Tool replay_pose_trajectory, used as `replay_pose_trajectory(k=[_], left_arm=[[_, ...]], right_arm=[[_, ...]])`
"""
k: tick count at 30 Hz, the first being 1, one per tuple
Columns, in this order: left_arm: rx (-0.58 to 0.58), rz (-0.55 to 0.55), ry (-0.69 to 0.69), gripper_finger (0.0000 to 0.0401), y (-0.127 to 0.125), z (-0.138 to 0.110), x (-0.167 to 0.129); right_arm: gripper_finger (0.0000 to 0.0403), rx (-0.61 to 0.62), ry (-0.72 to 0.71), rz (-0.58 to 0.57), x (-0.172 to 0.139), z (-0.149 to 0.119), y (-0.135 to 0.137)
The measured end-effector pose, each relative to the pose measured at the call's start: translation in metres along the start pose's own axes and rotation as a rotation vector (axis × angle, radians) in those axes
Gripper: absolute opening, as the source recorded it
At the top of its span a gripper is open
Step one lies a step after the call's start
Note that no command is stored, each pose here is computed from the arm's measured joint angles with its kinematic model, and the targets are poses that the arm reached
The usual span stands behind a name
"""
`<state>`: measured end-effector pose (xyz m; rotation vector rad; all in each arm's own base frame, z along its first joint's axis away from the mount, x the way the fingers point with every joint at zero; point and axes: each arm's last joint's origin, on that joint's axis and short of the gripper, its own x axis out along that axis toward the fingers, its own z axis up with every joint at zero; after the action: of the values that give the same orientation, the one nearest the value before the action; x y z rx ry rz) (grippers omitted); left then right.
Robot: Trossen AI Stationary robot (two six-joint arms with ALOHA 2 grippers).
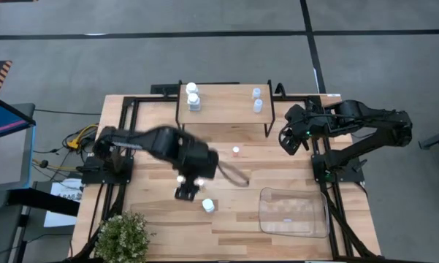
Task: Pick and place medicine bottles onto shelf by color
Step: Put the white pill bottle on the shelf aligned with the other white pill bottles
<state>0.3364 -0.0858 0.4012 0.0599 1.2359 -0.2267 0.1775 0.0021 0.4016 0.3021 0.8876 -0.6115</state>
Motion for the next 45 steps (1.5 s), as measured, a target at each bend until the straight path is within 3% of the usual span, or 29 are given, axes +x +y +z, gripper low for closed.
replay_pose_trajectory(k=[5, 9, 14, 17, 26, 39, 45], left_arm=[[0.093, 0.07, -0.015, 0.0284, -0.044, 0.009, 0.023], [0.166, 0.125, 0.045, 0.0284, -0.072, 0.02, 0.069], [0.249, 0.169, 0.191, 0.0284, -0.092, 0.024, 0.133], [0.265, 0.204, 0.235, 0.0284, -0.096, 0.024, 0.155], [0.414, 0.225, 0.249, 0.0284, -0.086, 0.029, 0.162], [0.408, 0.093, 0.356, 0.0283, -0.071, 0.02, 0.178], [0.441, 0.097, 0.387, 0.0283, -0.067, 0.019, 0.177]], right_arm=[[0.0181, -0.016, 0.018, -0.005, 0.0, -0.002, -0.001], [0.0181, -0.059, 0.022, -0.005, 0.0, -0.002, -0.001], [0.0181, -0.085, 0.058, 0.047, 0.0, -0.003, 0.0], [0.0181, -0.095, 0.075, 0.069, 0.0, -0.004, 0.001], [0.0181, -0.096, 0.082, 0.074, 0.0, -0.004, 0.001], [0.0181, -0.119, 0.105, 0.059, 0.0, -0.006, -0.001], [0.0181, -0.125, 0.105, 0.059, 0.0, -0.006, -0.001]])
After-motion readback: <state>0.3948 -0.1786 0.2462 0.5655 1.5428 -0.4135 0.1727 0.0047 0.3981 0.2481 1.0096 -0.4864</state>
